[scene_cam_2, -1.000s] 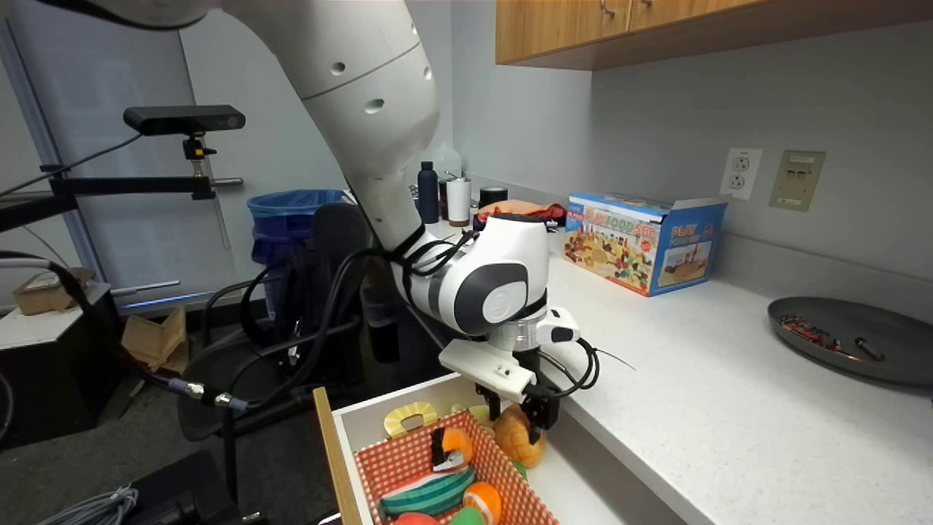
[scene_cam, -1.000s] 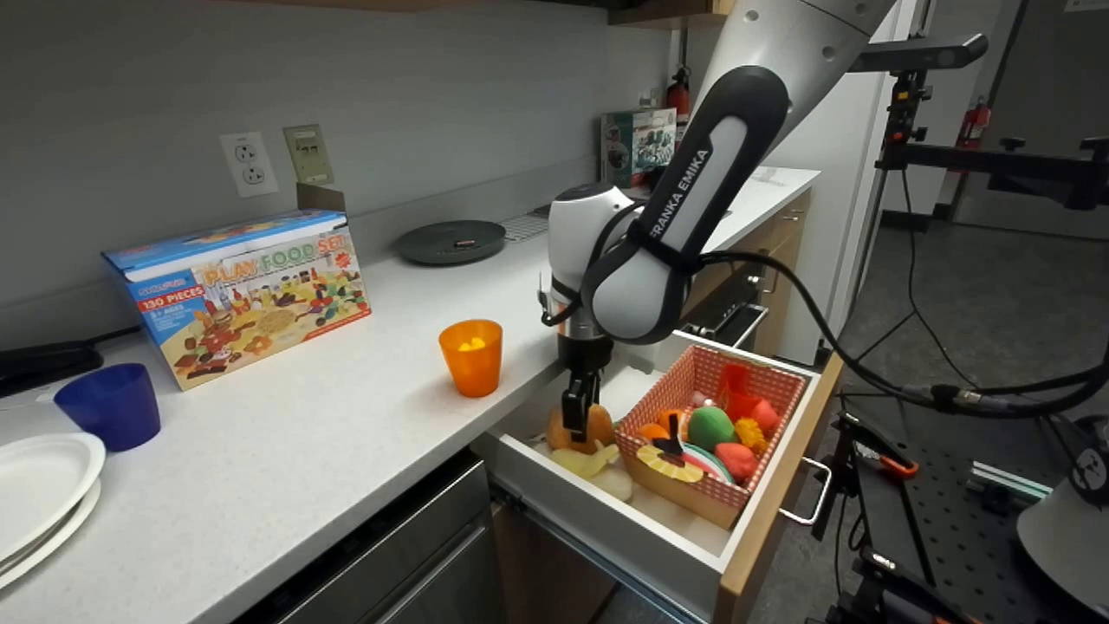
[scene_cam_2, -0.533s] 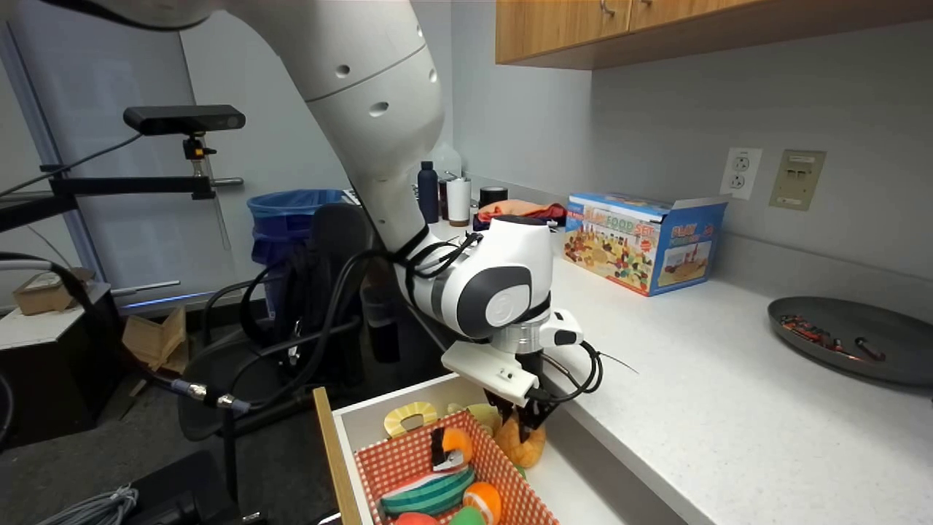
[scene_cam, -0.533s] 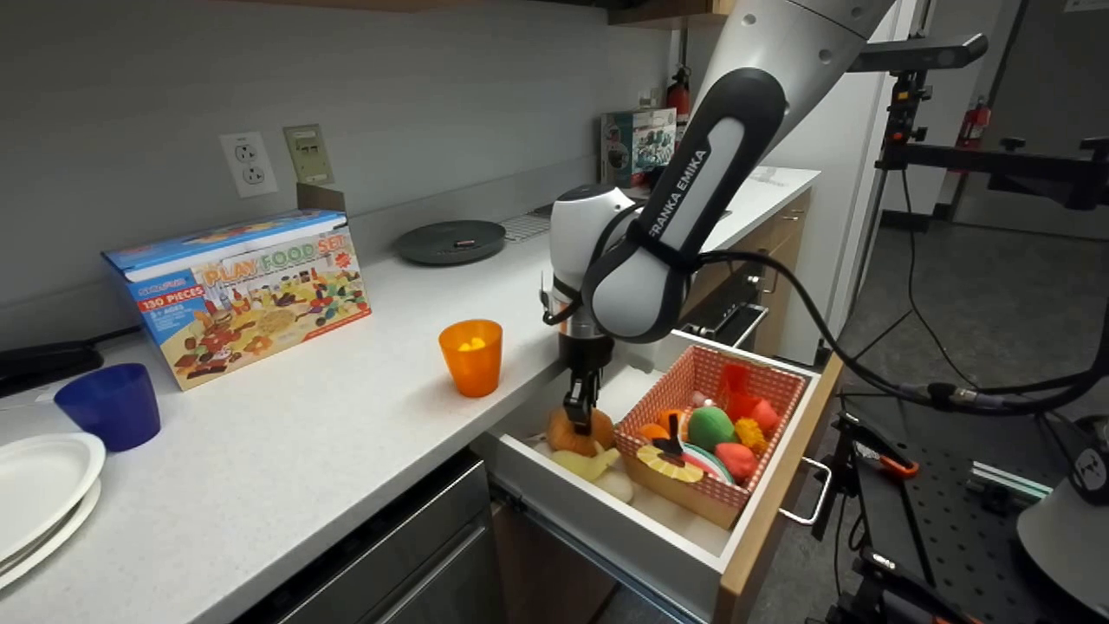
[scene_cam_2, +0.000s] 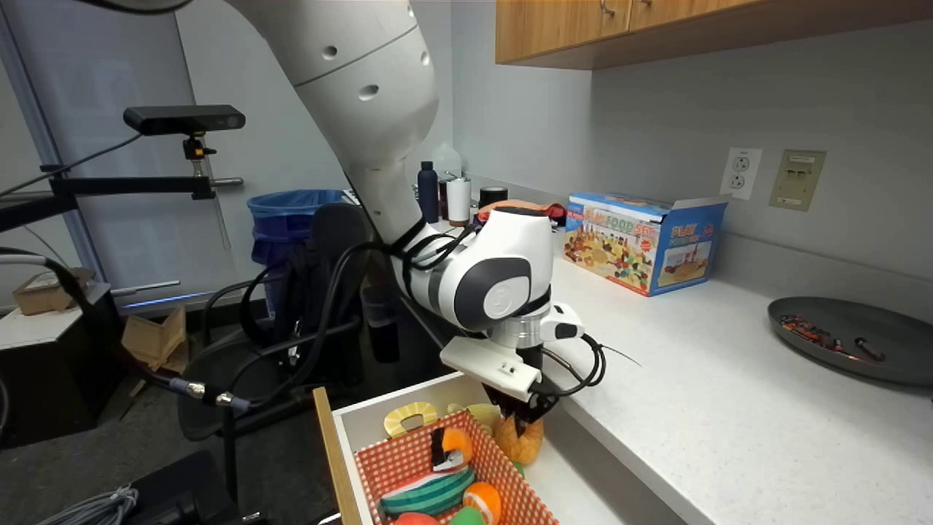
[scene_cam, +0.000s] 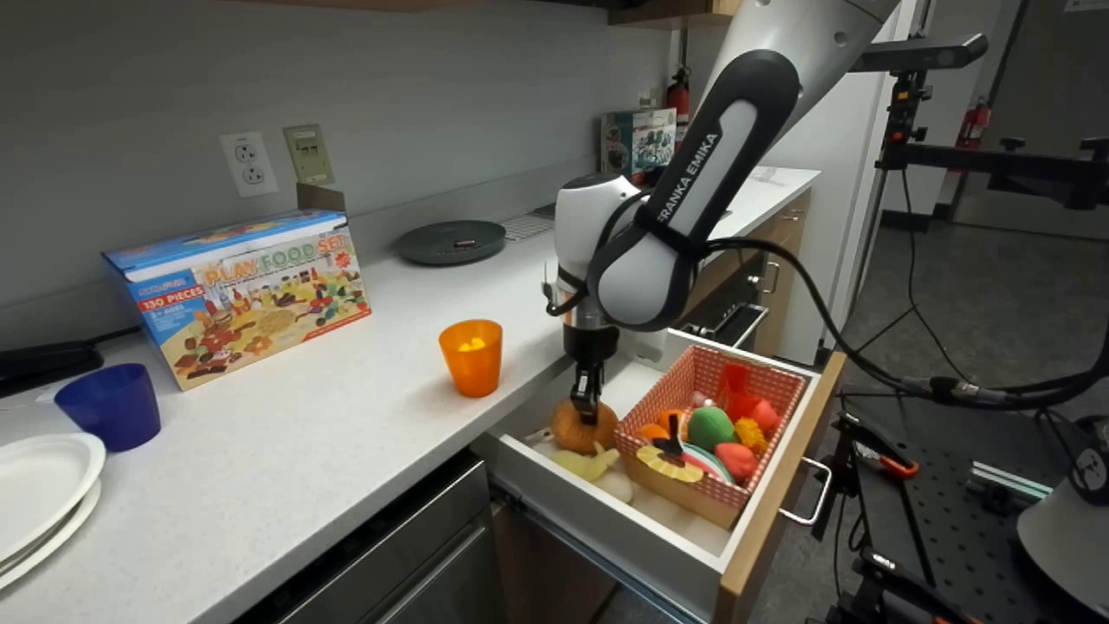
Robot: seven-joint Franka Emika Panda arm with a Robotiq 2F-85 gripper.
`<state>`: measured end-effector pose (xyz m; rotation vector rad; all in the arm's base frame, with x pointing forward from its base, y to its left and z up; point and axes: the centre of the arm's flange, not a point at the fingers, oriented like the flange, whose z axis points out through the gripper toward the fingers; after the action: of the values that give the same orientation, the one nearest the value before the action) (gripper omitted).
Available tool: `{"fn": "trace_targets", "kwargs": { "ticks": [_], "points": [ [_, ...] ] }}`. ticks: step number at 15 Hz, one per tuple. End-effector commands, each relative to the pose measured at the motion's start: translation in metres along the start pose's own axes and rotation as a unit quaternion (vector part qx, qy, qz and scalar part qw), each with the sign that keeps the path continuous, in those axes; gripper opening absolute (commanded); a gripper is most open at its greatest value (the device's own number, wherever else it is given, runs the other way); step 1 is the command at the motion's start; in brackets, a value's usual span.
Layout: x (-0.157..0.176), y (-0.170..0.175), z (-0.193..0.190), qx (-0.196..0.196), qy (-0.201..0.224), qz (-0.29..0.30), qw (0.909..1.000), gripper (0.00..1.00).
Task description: Take the pineapple plush toy out of the drawer then close the drawer
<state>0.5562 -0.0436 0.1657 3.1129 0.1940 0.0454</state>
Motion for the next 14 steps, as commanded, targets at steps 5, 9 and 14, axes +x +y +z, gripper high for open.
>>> {"fn": "trace_targets", "kwargs": {
  "ticks": [5,9,14],
  "points": [
    [-0.022,0.004,-0.075,-0.012,-0.012,-0.036,0.9992,0.04],
    [-0.023,0.007,-0.118,-0.027,0.007,-0.036,0.9990,0.04],
    [-0.021,0.014,-0.171,-0.042,0.052,-0.017,0.9976,0.04]
  ]
}}
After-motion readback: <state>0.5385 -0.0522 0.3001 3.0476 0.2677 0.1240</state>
